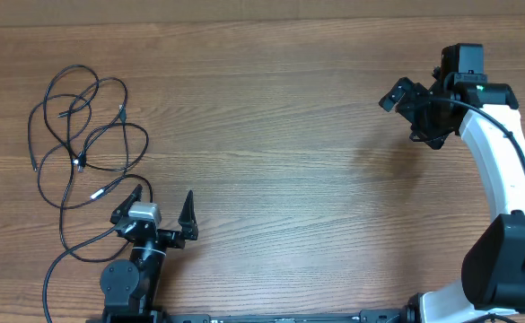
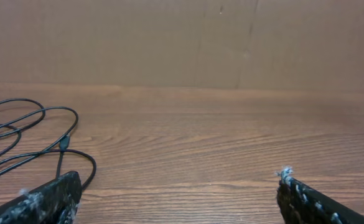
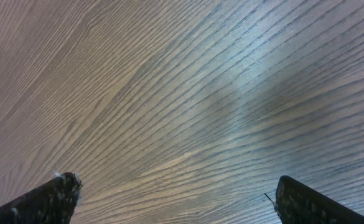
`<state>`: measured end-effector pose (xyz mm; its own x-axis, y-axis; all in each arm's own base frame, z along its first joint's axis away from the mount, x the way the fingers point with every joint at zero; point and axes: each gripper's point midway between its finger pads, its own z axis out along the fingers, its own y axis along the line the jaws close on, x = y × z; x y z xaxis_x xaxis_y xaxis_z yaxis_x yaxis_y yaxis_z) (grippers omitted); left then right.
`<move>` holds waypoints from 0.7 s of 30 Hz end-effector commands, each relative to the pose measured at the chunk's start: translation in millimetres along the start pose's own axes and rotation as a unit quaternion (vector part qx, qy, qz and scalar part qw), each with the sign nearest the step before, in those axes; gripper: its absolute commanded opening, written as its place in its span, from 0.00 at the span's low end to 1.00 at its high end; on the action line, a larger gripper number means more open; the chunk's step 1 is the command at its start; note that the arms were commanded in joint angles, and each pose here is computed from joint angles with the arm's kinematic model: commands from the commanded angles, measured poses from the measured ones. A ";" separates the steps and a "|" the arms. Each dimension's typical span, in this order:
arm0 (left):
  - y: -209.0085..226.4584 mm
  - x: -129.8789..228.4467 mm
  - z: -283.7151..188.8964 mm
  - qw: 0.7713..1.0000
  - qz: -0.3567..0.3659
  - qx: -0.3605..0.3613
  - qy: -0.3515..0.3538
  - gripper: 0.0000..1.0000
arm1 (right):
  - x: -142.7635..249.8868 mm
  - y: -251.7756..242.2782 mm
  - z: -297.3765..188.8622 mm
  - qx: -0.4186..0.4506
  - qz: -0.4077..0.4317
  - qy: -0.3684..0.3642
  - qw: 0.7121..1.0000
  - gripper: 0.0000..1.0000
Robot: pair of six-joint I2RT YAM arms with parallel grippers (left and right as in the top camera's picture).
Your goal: Untangle cables
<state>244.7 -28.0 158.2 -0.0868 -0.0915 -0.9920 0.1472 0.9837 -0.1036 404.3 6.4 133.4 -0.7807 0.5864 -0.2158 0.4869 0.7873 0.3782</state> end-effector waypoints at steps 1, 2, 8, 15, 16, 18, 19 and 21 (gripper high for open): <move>3.9 -0.3 -0.5 1.000 0.015 -0.010 -0.003 1.00 | -4.1 1.2 -4.1 -0.001 -0.003 -0.009 1.000 1.00; 3.9 -0.3 -0.5 1.000 0.016 -0.010 -0.003 0.99 | -4.0 1.1 -4.1 -0.001 -0.002 -0.009 1.000 1.00; 3.8 -0.4 -0.5 1.000 0.016 -0.010 -0.003 1.00 | -4.1 1.2 -4.1 -0.001 -0.003 -0.009 1.000 1.00; 3.8 -0.4 -0.5 1.000 0.015 -0.010 -0.003 0.99 | -3.8 0.7 -2.7 0.000 -0.002 -0.008 1.000 1.00; 3.9 -0.3 -0.5 1.000 0.016 -0.010 -0.003 1.00 | -3.8 0.7 -2.7 0.000 -0.002 -0.008 1.000 1.00; 3.8 -0.4 -0.5 1.000 0.015 -0.010 -0.003 1.00 | -4.2 1.5 -5.0 -0.002 -0.003 -0.010 1.000 1.00; 3.8 -0.4 -0.5 1.000 0.016 -0.010 -0.003 0.99 | -4.6 2.6 -7.9 -0.004 -0.004 -0.014 1.000 1.00; 3.8 -0.4 -0.5 1.000 0.016 -0.010 -0.003 1.00 | -6.8 7.8 -22.4 -0.014 -0.008 -0.030 0.999 1.00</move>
<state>244.7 -28.0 158.2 -0.0868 -0.0915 -0.9920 0.1472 0.9837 -0.1036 404.4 6.3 133.6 -0.7806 0.5864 -0.2164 0.4865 0.7873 0.3788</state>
